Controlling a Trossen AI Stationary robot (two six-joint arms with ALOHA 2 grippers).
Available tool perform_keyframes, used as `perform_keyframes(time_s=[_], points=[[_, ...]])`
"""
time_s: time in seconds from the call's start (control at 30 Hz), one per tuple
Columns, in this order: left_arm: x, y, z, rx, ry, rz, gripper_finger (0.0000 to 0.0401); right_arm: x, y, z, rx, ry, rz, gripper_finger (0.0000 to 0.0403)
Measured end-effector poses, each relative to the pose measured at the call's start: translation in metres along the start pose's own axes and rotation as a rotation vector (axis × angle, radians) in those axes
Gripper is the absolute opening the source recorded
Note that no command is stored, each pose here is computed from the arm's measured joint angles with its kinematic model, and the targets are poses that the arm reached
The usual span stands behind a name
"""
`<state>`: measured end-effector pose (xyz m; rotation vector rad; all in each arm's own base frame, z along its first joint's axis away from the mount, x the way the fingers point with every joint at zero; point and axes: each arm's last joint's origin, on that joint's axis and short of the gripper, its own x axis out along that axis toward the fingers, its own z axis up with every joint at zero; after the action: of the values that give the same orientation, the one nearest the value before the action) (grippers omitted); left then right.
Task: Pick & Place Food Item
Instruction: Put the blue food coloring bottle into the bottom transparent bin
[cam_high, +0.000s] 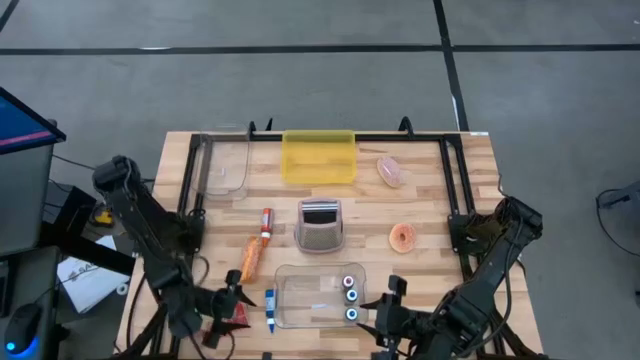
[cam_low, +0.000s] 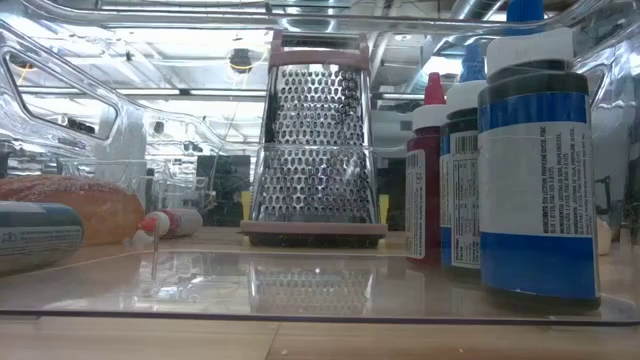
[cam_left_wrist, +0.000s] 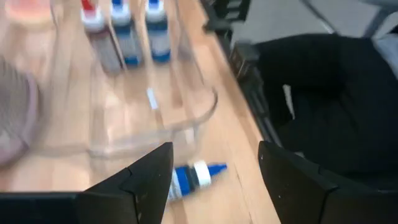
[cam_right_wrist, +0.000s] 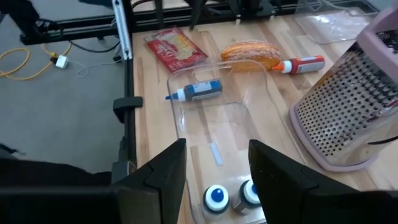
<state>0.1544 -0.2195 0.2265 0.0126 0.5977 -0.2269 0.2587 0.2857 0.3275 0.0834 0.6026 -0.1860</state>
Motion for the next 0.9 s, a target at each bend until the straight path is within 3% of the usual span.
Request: perform_keyframes(time_s=[0.17, 0.33, 0.47, 0.63, 0.73, 0.9], points=[[0.023, -0.011, -0.031, -0.101, 0.122, 0.074, 0.0231, -0.004, 0.003, -0.002, 0.006, -0.01, 0.004, 0.0164], [0.039, -0.023, -0.049, -0.093, 0.186, 0.045, 0.0231, -0.007, 0.005, -0.004, -0.001, -0.025, 0.001, 0.0164], [0.05, -0.032, -0.05, -0.052, 0.15, 0.003, 0.0231, -0.007, 0.004, -0.004, -0.002, -0.025, -0.001, 0.0164], [0.062, -0.048, -0.039, 0.083, 0.103, 0.022, 0.0231, -0.007, 0.004, -0.005, -0.009, -0.021, -0.004, 0.0164], [0.076, -0.058, -0.038, 0.169, 0.11, 0.034, 0.0231, -0.007, 0.004, -0.005, -0.014, -0.018, -0.007, 0.0164], [0.1, -0.061, -0.048, 0.189, 0.187, 0.021, 0.0219, -0.009, 0.005, -0.007, -0.019, -0.019, -0.003, 0.0164]])
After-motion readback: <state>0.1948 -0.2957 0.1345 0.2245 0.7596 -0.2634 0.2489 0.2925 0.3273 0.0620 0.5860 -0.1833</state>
